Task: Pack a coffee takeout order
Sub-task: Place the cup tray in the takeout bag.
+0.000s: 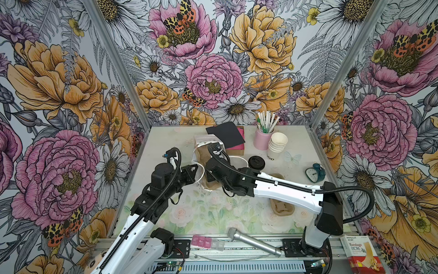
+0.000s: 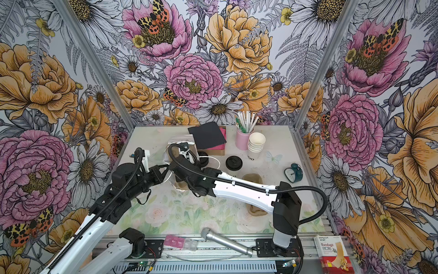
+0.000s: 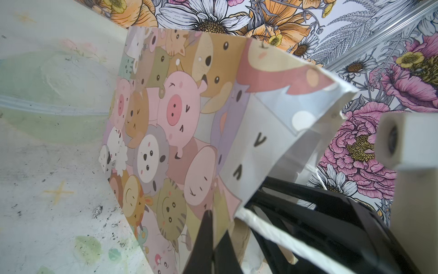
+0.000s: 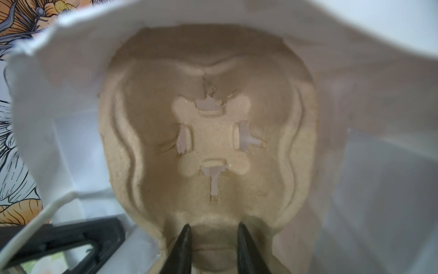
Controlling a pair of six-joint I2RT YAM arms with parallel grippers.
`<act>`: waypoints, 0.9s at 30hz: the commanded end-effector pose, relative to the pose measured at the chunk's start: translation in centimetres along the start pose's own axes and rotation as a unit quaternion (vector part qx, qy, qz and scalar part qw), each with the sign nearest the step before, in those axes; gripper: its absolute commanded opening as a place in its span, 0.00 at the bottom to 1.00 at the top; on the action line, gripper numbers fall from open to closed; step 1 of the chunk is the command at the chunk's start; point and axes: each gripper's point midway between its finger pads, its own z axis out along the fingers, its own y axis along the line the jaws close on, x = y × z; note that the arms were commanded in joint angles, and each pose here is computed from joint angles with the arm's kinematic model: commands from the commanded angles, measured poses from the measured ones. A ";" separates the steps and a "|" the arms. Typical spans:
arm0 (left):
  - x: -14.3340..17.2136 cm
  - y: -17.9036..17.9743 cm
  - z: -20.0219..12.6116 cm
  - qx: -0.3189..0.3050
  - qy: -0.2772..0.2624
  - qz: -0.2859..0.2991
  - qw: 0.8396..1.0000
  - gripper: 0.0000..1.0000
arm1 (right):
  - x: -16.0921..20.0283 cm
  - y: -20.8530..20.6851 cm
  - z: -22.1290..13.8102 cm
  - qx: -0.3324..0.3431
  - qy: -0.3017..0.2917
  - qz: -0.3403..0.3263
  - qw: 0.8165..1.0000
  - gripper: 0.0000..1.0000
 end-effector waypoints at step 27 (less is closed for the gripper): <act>0.8 -0.8 0.1 0.029 0.007 -0.004 1.000 0.00 | 1.0 -0.5 6.3 0.033 -0.017 0.014 0.999 0.16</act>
